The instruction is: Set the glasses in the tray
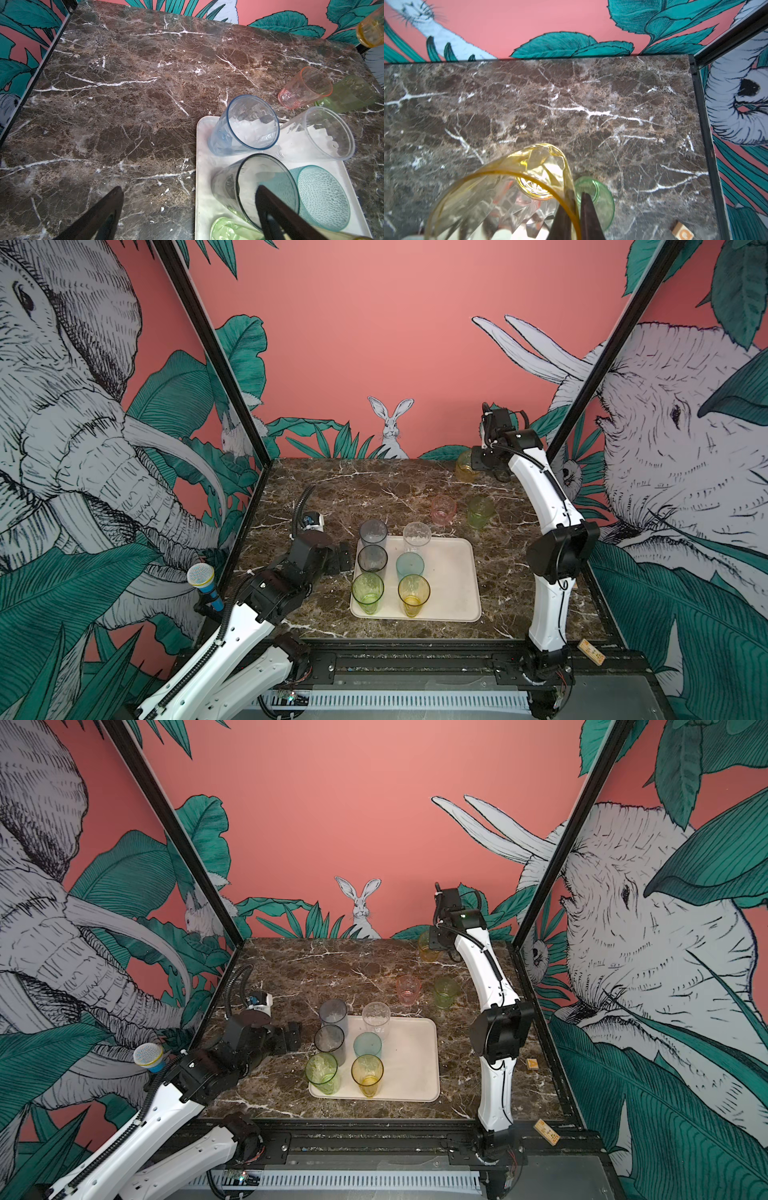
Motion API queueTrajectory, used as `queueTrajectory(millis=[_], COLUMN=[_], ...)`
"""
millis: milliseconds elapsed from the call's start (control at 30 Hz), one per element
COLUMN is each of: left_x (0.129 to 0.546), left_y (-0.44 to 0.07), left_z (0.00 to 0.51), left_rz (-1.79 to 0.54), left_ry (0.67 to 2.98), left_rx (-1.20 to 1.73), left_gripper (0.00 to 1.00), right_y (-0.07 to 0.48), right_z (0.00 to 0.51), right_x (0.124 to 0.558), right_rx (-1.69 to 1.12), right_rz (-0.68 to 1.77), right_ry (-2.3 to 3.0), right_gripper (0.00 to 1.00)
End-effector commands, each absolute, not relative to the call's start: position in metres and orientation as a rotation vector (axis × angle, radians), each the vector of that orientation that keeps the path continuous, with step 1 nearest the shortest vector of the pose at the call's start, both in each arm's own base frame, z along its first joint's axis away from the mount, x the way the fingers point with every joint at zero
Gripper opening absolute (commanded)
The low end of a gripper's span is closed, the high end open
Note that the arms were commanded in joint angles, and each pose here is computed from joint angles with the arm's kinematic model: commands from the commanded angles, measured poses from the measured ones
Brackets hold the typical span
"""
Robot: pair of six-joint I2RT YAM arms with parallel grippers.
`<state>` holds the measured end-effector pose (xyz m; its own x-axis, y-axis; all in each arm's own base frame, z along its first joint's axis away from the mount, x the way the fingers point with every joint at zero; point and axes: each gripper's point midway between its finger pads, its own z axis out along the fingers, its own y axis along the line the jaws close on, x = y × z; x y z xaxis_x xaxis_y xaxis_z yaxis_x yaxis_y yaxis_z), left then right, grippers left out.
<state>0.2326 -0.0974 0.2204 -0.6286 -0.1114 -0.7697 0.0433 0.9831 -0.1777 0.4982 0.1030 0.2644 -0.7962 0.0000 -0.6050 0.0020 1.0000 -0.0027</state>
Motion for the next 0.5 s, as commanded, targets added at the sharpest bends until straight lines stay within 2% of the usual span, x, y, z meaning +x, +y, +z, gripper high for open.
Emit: queueTrajectory(millis=[0, 467], left_x=[0.233, 0.231], left_y=[-0.097, -0.097], left_z=[0.230, 0.228], left_rz=[-0.244, -0.258], left_ry=[2.224, 2.226], left_rx=[-0.068, -0.069], left_gripper=[0.99, 0.99], right_y=[0.106, 0.113], right_z=[0.292, 0.304], right_x=[0.476, 0.398], right_rx=[-0.026, -0.087], right_rz=[0.007, 0.022], right_ry=[2.447, 2.437], right_gripper=[0.00, 0.00])
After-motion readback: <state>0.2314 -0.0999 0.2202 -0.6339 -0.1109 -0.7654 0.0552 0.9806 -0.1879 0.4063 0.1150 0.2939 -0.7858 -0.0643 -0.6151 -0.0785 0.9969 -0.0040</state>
